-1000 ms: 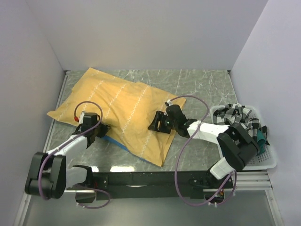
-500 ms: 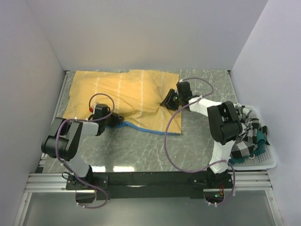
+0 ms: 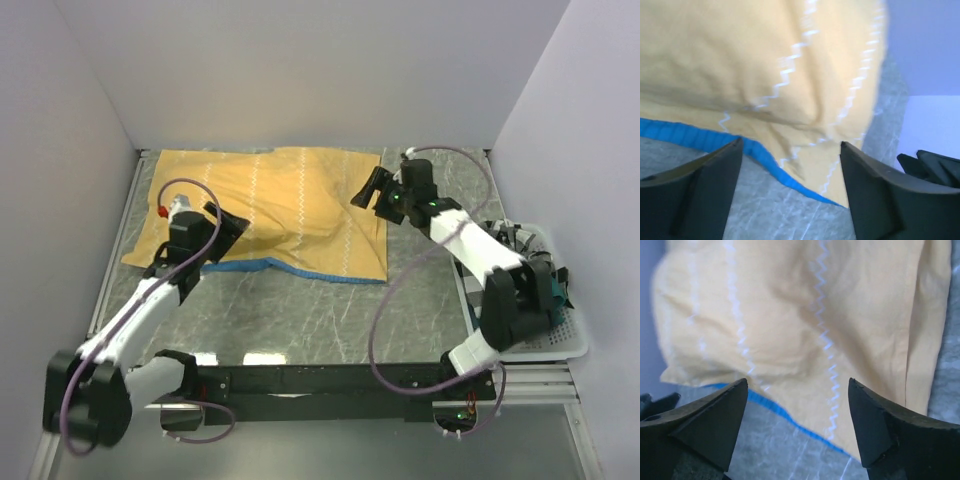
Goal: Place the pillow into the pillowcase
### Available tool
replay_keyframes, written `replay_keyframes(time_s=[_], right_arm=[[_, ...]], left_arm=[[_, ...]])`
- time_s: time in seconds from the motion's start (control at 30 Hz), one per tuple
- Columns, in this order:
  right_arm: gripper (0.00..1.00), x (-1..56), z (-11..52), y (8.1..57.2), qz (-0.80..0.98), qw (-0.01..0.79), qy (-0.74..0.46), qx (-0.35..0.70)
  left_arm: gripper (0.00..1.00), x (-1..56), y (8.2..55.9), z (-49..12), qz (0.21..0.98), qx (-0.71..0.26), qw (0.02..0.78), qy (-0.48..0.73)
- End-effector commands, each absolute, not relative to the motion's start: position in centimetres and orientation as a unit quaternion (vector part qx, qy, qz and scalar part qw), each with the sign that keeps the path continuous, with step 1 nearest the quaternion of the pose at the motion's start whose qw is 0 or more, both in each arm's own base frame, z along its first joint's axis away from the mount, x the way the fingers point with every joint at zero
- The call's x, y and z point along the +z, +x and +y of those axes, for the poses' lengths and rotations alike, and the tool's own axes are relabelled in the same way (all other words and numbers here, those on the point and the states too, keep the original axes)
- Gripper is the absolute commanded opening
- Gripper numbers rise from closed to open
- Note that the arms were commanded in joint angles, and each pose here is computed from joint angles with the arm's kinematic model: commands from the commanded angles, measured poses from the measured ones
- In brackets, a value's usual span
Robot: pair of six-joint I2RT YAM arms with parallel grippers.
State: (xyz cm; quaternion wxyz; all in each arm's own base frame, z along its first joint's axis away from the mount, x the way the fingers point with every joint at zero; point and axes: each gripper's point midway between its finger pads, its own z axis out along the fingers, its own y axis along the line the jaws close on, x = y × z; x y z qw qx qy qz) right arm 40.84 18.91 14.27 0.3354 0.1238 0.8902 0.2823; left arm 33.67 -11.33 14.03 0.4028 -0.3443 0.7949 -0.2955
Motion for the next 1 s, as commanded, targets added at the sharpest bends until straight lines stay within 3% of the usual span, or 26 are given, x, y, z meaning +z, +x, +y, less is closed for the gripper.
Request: replay_keyframes(time_s=[0.0, 0.23, 0.43, 0.97], right_arm=[[0.99, 21.7, 18.2, 37.8, 0.848, 0.411, 0.095, 0.320], [1.00, 24.9, 18.4, 29.9, 0.816, 0.454, 0.044, 0.356], [1.00, 23.6, 16.1, 24.4, 0.805, 0.480, 0.032, 0.349], [1.00, 19.9, 13.7, 21.6, 0.822, 0.475, 0.044, 0.311]], left_arm=[[0.99, 19.8, 31.3, -9.9, 0.809, -0.249, 0.458, -0.272], [0.99, 24.4, 26.6, -12.4, 0.808, -0.270, 0.492, -0.180], [0.99, 24.0, 24.2, -12.5, 0.802, -0.288, 0.498, -0.160], [1.00, 21.3, 23.1, -13.2, 0.795, -0.317, 0.497, -0.144]])
